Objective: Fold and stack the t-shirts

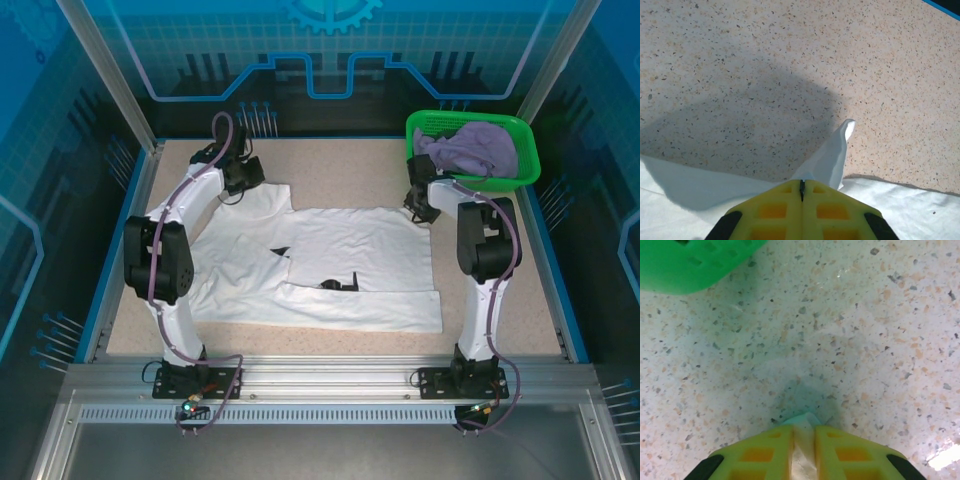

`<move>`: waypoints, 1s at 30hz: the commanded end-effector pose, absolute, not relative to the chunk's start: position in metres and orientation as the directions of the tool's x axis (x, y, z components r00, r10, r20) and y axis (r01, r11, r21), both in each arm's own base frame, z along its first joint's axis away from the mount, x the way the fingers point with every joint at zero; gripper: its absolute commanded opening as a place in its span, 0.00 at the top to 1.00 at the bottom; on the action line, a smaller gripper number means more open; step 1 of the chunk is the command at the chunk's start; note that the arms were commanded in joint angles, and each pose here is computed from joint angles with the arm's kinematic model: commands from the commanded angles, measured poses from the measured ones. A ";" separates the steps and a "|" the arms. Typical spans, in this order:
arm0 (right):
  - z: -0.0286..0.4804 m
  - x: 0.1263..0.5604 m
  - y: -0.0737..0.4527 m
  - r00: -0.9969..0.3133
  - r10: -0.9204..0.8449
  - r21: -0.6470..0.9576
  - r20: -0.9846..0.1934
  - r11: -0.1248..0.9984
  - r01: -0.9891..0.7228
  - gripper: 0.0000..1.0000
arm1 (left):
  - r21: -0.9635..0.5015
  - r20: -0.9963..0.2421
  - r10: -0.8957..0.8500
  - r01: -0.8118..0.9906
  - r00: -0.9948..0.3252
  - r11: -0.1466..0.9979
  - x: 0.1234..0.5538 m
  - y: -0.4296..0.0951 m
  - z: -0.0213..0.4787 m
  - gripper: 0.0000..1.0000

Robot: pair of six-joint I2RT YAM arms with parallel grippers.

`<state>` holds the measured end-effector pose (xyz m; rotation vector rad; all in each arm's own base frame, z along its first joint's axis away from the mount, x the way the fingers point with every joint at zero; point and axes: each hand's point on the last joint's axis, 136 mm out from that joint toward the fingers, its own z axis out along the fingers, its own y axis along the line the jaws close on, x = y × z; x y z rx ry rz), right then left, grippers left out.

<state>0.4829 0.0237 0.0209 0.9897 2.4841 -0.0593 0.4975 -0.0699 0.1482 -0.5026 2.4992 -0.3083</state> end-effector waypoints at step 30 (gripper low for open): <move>0.100 0.442 0.059 -0.751 0.369 0.310 -0.548 0.923 0.227 1.00 | -0.367 -0.430 -0.478 -0.336 -0.766 0.867 0.407 -0.039 0.154 1.00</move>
